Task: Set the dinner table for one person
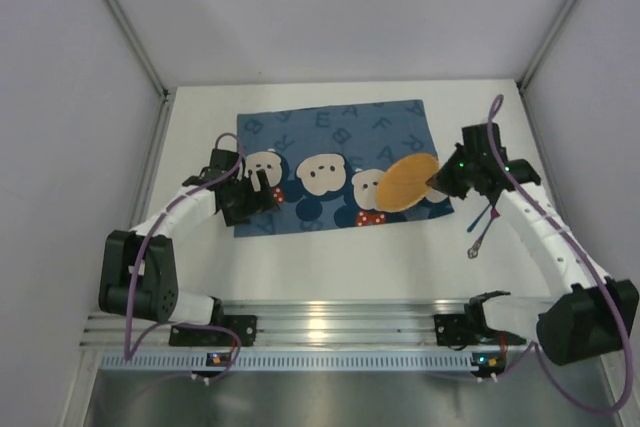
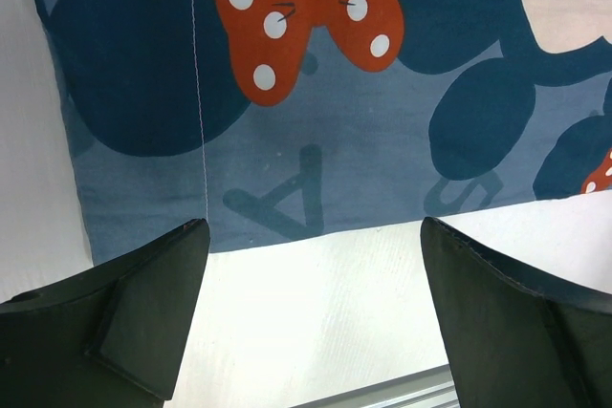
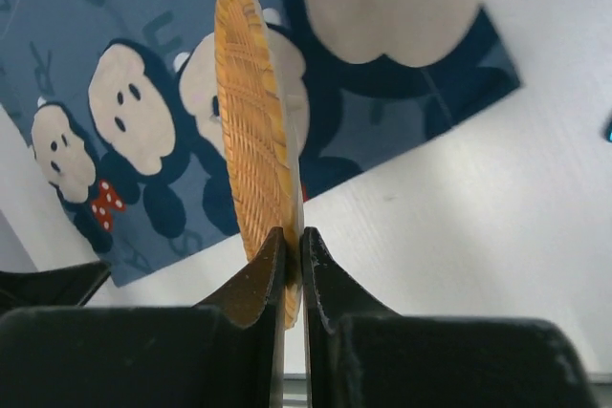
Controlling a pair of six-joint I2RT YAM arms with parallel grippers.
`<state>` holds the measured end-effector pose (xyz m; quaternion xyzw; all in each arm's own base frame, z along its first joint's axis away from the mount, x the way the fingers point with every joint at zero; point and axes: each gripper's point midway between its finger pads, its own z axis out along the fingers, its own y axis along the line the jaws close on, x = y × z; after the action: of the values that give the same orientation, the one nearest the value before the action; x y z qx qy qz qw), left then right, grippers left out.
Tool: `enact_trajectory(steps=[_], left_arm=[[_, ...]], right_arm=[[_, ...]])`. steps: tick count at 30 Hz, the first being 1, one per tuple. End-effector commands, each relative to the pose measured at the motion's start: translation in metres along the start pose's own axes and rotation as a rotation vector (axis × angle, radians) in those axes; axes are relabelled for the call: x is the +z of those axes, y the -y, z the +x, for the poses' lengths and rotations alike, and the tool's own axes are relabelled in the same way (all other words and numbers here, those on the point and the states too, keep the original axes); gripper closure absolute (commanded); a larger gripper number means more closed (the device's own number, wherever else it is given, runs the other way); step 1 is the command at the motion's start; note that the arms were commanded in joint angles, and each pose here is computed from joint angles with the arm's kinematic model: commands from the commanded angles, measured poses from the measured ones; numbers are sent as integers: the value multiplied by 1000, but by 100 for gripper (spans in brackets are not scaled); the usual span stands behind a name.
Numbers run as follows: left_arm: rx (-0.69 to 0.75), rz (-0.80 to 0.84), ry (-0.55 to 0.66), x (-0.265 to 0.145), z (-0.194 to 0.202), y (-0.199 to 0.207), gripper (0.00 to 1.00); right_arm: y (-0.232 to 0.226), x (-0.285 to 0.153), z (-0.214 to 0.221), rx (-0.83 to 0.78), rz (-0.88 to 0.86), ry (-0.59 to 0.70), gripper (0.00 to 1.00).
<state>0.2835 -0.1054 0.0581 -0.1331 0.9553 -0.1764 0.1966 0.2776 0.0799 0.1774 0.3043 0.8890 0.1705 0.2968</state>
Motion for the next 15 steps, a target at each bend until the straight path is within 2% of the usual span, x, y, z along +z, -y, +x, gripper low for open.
enact_trajectory(steps=[1, 4, 7, 10, 15], left_arm=[[23, 15, 51, -3, -17, 9, 3], [24, 13, 57, -5, -18, 9, 3], [25, 12, 58, -8, -17, 9, 3], [24, 8, 60, -10, -16, 8, 3], [25, -2, 58, -12, -13, 5, 2]], right_arm=[[-100, 12, -4, -66, -254, -7, 100], [-166, 24, -4, -115, -399, -34, 100], [-214, 46, -2, -133, -509, -78, 100], [-247, 72, -1, -137, -569, -113, 100], [-270, 118, 13, -143, -575, -174, 100]])
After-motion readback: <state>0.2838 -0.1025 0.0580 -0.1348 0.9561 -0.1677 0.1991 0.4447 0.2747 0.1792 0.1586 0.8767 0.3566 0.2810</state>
